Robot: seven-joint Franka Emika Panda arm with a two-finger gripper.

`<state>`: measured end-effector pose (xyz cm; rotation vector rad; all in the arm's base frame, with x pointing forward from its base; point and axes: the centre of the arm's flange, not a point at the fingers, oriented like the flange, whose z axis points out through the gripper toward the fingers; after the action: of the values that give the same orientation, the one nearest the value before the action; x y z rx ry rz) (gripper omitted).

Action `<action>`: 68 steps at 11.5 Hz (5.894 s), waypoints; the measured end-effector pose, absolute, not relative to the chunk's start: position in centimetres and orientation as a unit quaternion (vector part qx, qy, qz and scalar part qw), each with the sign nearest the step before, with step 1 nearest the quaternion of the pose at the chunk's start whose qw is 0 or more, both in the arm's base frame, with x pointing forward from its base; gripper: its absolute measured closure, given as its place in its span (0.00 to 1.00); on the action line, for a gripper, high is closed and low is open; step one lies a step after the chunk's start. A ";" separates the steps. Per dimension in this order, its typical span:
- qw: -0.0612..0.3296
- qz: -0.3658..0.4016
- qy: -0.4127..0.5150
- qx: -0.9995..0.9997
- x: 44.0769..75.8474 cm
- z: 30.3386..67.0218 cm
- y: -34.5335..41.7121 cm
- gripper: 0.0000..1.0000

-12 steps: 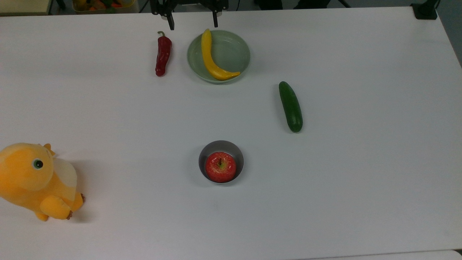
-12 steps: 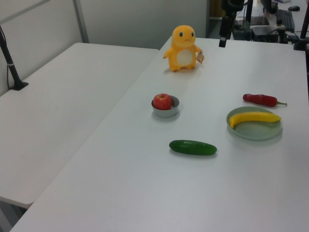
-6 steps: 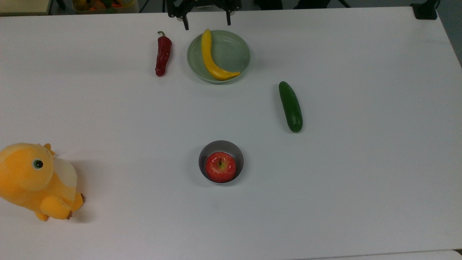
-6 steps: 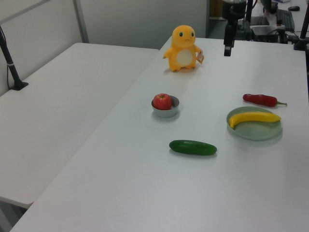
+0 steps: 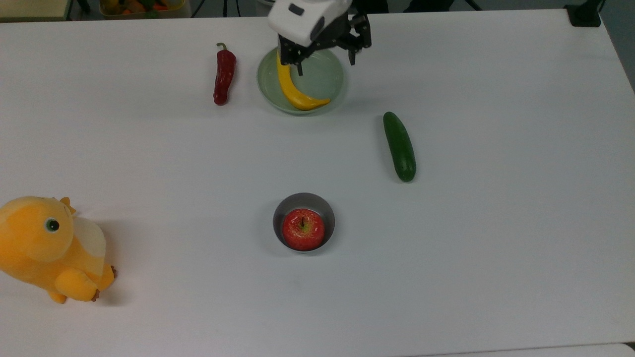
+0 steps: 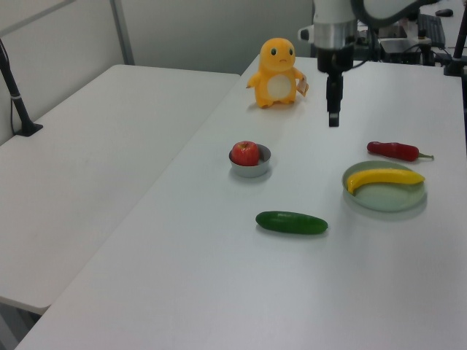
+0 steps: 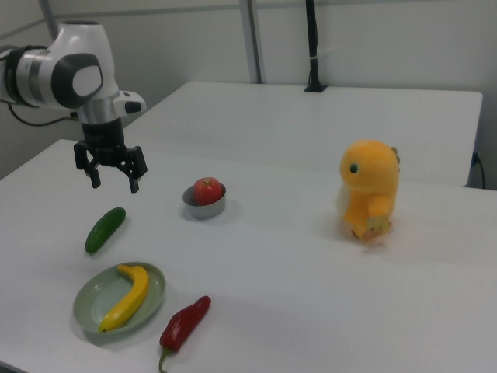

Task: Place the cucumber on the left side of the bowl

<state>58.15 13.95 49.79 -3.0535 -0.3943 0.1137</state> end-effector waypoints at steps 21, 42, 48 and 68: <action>0.029 0.000 -0.136 -0.990 59.5 31.1 28.3 0.00; 0.026 -0.151 -0.094 -0.984 67.3 35.9 21.1 0.52; 0.018 -0.179 -0.098 -0.979 69.1 33.2 19.9 0.52; 0.009 -0.070 0.039 -0.997 59.9 57.6 11.2 0.00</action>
<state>59.89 11.22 57.63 -3.1127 0.1221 -0.2193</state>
